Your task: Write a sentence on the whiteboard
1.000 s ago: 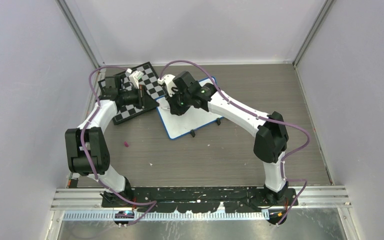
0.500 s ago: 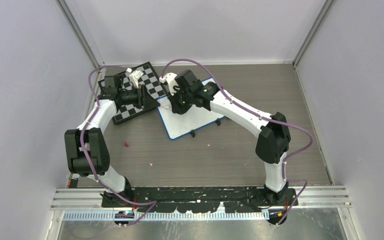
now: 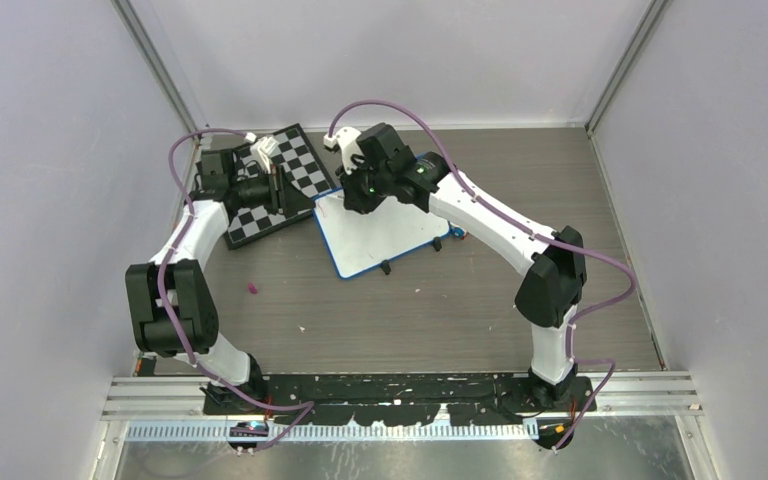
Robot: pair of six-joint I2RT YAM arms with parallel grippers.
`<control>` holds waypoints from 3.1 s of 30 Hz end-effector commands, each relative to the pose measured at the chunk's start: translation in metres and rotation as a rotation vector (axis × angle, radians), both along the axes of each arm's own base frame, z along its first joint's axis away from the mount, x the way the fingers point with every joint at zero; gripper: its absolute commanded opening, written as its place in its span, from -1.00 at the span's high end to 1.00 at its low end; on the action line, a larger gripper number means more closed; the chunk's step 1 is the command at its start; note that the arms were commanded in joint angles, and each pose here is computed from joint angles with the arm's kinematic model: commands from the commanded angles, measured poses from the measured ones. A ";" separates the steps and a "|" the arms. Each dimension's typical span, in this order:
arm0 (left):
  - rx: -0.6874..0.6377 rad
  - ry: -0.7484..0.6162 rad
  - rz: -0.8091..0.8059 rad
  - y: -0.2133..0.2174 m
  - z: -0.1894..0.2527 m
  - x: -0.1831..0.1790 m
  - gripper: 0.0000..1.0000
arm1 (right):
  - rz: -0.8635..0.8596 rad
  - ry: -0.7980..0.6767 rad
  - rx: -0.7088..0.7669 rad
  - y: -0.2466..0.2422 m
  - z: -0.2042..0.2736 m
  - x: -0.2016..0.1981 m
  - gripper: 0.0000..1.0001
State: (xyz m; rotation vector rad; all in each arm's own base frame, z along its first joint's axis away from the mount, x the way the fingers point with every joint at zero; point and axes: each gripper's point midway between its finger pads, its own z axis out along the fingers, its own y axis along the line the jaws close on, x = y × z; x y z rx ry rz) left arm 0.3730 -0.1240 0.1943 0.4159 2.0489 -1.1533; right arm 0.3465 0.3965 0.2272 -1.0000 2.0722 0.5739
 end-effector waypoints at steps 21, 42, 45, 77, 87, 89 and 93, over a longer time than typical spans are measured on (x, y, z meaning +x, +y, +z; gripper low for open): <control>-0.002 -0.048 -0.029 -0.007 0.003 0.001 0.82 | -0.008 0.010 0.010 0.008 -0.002 0.006 0.99; 0.008 -0.053 -0.029 -0.008 0.002 0.001 1.00 | 0.027 0.034 -0.037 0.011 -0.020 -0.005 0.99; 0.010 -0.054 -0.027 -0.008 0.002 0.001 1.00 | 0.013 0.022 -0.043 0.005 -0.018 -0.003 0.99; 0.021 -0.061 -0.043 -0.014 0.002 -0.001 1.00 | 0.013 -0.012 -0.004 -0.009 0.011 -0.004 1.00; 0.028 -0.064 -0.042 -0.013 0.002 -0.001 1.00 | 0.003 -0.014 -0.023 -0.005 0.003 0.004 0.99; 0.027 -0.063 -0.043 -0.013 0.002 -0.001 1.00 | 0.004 -0.014 -0.035 -0.007 0.000 0.004 0.99; 0.027 -0.063 -0.045 -0.014 0.002 -0.001 1.00 | 0.008 -0.004 -0.046 -0.009 -0.005 0.003 0.99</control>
